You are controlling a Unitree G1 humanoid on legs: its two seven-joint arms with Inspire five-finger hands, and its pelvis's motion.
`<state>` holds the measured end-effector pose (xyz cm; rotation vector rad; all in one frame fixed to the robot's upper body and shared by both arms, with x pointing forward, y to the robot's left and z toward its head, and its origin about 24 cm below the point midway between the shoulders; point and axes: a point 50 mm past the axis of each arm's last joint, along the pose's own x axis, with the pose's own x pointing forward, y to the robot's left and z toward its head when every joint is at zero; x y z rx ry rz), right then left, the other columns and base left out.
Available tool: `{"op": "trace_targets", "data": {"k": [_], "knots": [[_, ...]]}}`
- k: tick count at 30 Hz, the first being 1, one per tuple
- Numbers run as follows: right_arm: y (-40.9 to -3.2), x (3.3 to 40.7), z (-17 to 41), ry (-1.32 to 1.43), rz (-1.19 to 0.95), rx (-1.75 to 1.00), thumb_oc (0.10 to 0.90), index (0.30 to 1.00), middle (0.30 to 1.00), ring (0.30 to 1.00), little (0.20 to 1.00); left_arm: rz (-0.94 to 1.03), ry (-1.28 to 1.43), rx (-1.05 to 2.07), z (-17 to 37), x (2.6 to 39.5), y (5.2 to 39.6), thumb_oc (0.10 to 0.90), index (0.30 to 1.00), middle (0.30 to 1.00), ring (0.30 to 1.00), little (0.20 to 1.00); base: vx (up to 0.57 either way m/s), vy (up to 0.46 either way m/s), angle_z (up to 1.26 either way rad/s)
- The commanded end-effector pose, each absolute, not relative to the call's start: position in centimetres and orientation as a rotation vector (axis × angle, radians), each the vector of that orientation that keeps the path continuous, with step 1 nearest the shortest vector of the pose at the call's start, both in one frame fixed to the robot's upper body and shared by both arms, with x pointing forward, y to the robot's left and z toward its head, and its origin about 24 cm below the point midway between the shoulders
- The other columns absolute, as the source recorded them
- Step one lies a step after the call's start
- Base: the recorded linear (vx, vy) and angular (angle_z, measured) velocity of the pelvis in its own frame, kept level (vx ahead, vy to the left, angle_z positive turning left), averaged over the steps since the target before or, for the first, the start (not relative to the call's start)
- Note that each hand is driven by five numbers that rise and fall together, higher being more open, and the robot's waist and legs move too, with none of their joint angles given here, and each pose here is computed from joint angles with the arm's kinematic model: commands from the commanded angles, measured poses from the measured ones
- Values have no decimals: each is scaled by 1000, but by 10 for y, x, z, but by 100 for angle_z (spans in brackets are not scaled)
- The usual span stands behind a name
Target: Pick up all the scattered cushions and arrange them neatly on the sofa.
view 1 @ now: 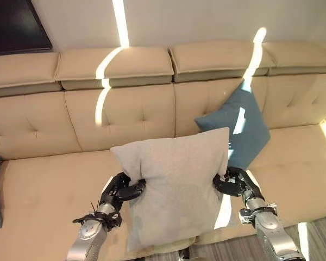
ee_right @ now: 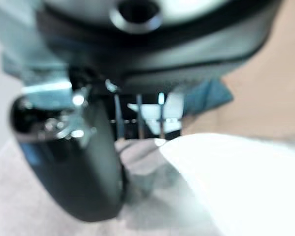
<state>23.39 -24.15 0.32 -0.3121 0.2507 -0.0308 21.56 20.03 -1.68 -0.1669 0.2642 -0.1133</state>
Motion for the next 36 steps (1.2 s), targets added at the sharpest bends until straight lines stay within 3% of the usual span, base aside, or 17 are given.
{"op": "trace_targets", "data": {"k": [1, 10, 23, 28, 36], "knots": [[-210, 253, 64, -128, 89, -254, 400, 300, 300, 300, 300, -281, -141, -189, 58, 247, 165, 400, 300, 300, 300, 300, 27, -180, 45], [-218, 255, 70, -163, -10, -300, 400, 300, 300, 300, 300, -211, -174, -224, 63, 257, 154, 400, 300, 300, 300, 300, 25, -49, 55], [-173, 297, 109, -365, -52, -269, 400, 300, 300, 300, 300, -125, -259, -173, 90, 299, 127, 400, 300, 300, 300, 300, -31, 39, -12], [-156, 324, 138, -460, -90, -284, 400, 300, 300, 300, 300, -109, -363, -98, 125, 327, 112, 400, 300, 300, 300, 300, -115, 39, 1], [-148, 371, 242, -703, -232, -329, 400, 300, 300, 300, 300, -40, -643, 97, 234, 374, 94, 400, 300, 300, 300, 300, -46, 35, 1]]}}
